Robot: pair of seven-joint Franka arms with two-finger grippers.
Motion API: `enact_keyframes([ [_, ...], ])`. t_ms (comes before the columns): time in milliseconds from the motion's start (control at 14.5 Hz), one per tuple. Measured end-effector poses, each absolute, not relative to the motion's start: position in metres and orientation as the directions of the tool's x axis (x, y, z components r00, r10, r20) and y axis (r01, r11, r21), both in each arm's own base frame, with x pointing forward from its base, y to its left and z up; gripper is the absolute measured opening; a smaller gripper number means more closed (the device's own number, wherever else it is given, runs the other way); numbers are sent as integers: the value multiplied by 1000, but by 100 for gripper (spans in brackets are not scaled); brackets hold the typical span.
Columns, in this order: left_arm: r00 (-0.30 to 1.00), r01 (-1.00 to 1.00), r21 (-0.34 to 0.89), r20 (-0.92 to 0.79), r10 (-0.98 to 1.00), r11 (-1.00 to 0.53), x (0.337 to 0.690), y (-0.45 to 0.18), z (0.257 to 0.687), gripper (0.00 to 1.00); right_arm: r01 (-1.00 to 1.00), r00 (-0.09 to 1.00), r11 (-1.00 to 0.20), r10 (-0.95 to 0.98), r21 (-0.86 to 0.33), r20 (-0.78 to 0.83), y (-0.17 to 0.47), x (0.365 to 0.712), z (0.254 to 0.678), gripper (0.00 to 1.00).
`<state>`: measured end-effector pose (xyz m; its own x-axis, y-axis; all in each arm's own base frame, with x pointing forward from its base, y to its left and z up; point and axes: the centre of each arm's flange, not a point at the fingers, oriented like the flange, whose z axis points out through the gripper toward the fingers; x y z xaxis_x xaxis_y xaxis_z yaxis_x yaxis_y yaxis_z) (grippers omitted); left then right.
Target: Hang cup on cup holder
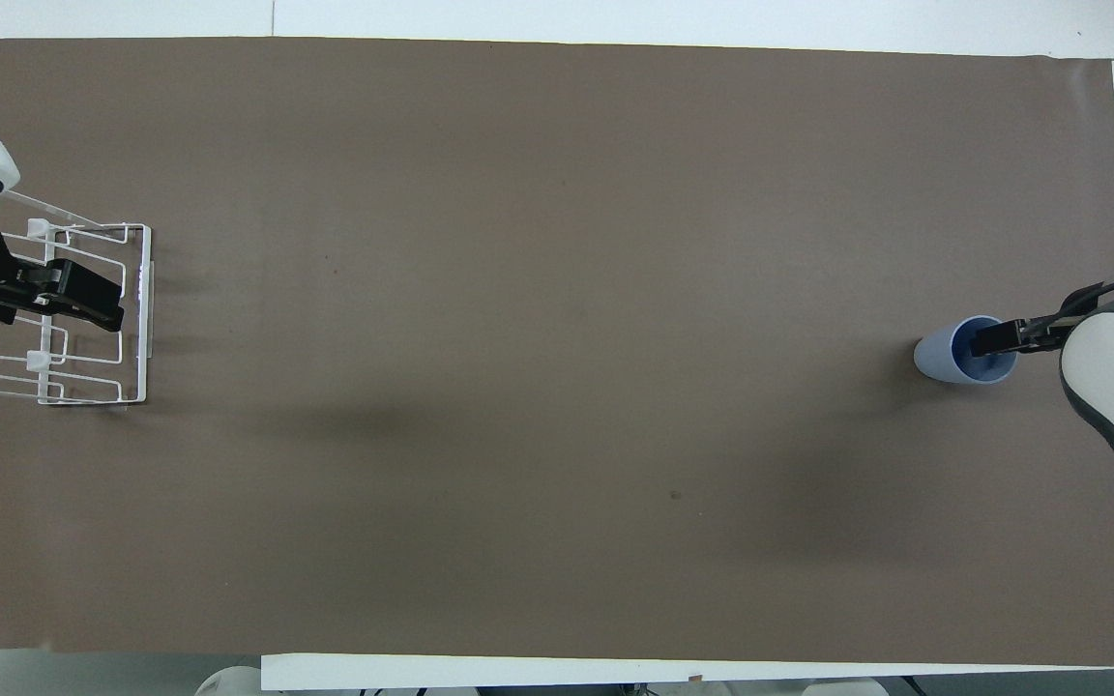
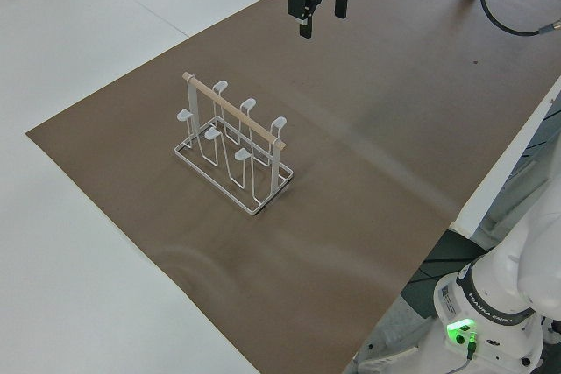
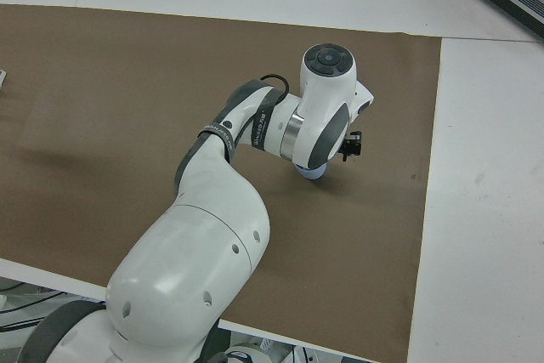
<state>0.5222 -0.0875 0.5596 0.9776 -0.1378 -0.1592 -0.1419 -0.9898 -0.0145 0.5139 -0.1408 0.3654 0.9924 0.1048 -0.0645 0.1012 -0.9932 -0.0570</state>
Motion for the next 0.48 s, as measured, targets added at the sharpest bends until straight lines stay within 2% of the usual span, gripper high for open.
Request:
enact_keyframes([
  [69,982,-124,-12,-146,-121,-992,520,-89,553,100,116,991,-992,120,-59,-65,-143,512,362,83],
  [484,984,134,27,-119,130,-991,506,-97,533,100,153,984,-986,158,-68,-78,-139,509,355,15],
])
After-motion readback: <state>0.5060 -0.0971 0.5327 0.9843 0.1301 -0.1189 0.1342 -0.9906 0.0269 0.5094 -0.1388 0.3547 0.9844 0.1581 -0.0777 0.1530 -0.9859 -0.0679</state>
